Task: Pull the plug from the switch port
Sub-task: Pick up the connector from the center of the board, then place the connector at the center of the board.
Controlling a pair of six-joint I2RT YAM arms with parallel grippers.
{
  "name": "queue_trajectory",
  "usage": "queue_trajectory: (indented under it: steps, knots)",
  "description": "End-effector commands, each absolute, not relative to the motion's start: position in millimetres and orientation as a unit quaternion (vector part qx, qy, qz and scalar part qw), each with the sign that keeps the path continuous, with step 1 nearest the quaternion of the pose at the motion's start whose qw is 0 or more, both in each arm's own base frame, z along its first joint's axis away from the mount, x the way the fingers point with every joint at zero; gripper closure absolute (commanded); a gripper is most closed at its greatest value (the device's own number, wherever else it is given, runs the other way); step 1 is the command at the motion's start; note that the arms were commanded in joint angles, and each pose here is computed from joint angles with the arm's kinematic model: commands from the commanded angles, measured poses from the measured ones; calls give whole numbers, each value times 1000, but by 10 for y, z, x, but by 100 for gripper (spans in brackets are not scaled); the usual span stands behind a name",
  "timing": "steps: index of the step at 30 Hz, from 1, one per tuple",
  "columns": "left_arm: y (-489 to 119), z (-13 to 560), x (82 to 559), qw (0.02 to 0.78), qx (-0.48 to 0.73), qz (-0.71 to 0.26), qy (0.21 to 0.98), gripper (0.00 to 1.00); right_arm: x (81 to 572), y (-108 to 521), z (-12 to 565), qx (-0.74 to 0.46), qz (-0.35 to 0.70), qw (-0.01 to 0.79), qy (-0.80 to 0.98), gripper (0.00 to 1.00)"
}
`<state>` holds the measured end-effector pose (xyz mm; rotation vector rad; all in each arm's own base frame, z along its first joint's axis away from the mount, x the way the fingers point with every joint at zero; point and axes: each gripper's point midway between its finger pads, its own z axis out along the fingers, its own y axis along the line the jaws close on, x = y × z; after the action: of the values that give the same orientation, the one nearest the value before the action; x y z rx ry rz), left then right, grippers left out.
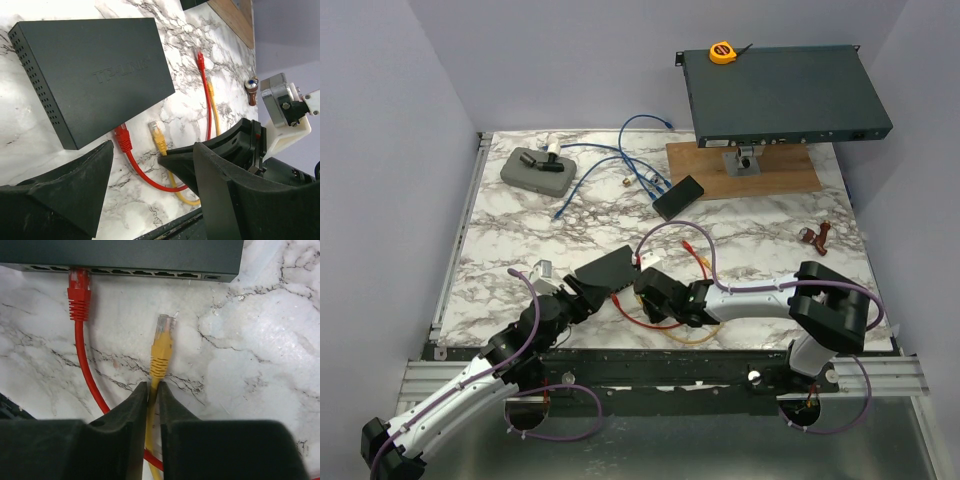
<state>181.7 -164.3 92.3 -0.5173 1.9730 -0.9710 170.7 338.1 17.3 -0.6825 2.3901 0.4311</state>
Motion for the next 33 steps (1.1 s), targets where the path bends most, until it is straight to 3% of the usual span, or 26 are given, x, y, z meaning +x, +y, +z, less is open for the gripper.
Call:
queue_trajectory:
  steps: [1,6,12,19,27,32,33]
  knots:
    - [-1594,1029,1865,442,-214,-382,783,36,1620,2943,-141,-274,66,270,921,98]
    - [-1597,1173,1883,455,-206,-388,775,36,1825,2995,310,-262,66,330,904,99]
    - [-1607,1446,1926,487,-180,-396,758,36,2233,3108,1261,-227,73,440,866,100]
    - [-1641,1510,1927,493,-170,-408,749,36,2394,3214,2582,-156,203,562,786,99]
    - [-1727,1684,1902,509,-144,-444,723,35,2072,2936,3894,-96,386,652,645,99]
    - [-1684,2217,1877,567,-141,-511,631,23,1806,2657,4547,-65,474,674,562,99]
    - [-1644,2311,1876,581,-141,-514,616,11,1771,2618,4633,-60,484,674,554,99]
